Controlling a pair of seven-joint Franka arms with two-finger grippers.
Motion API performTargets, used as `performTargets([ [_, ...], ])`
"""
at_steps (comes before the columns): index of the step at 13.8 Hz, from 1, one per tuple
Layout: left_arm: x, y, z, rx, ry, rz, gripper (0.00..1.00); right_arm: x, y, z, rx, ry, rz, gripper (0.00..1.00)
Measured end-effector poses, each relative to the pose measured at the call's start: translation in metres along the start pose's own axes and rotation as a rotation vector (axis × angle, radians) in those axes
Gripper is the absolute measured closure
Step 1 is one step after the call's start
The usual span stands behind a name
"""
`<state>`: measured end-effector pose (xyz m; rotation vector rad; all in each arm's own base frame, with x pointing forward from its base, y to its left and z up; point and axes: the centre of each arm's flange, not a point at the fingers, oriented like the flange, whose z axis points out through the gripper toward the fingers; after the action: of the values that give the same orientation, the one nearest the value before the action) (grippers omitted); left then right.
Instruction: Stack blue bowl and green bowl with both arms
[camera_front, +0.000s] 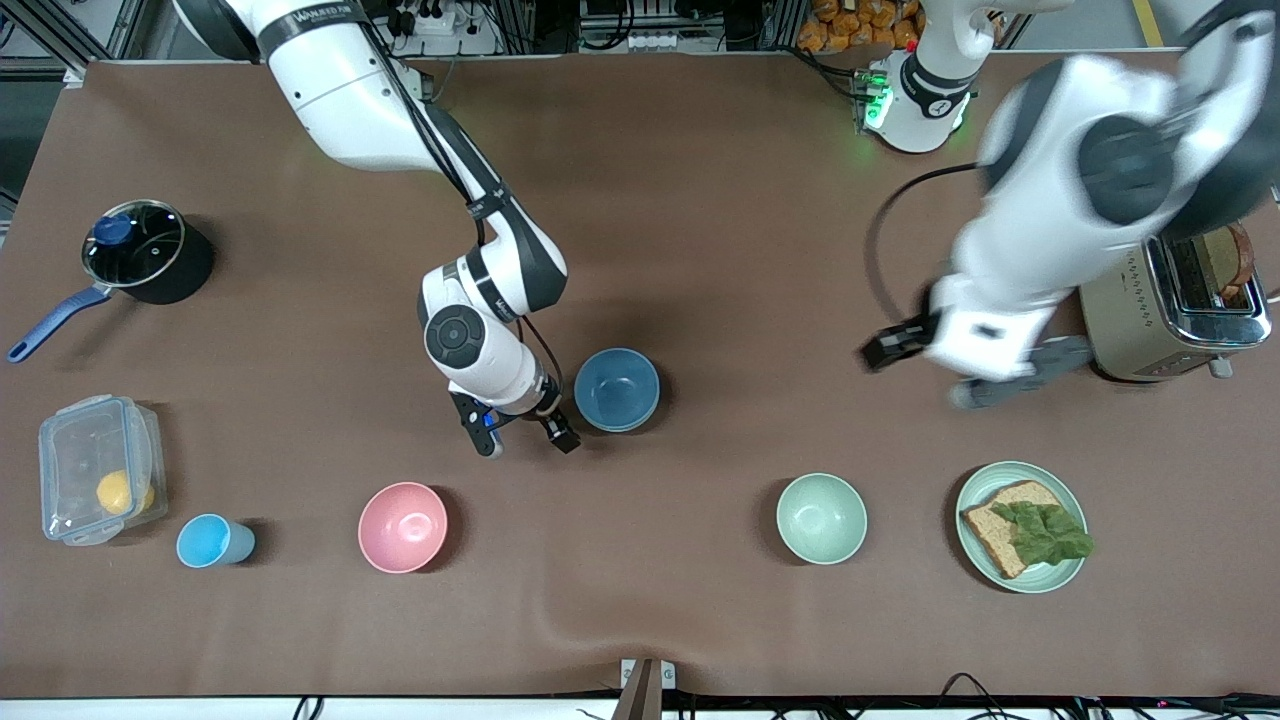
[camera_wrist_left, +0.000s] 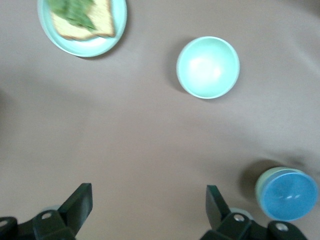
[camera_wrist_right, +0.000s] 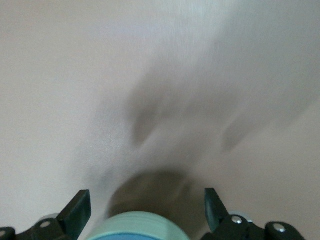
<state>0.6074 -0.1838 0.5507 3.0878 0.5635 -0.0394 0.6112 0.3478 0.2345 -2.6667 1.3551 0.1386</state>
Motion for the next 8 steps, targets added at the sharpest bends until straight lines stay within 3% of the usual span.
performTargets([
  [4, 0.003, -0.053, -0.035, 0.026, -0.011, 0.094, 0.00, 0.049, 0.014, -0.086, -0.067, -0.014, -0.265, 0.00],
  [8, -0.010, -0.075, -0.057, 0.042, -0.007, 0.230, 0.00, 0.052, 0.042, -0.210, -0.124, 0.014, -0.598, 0.00],
])
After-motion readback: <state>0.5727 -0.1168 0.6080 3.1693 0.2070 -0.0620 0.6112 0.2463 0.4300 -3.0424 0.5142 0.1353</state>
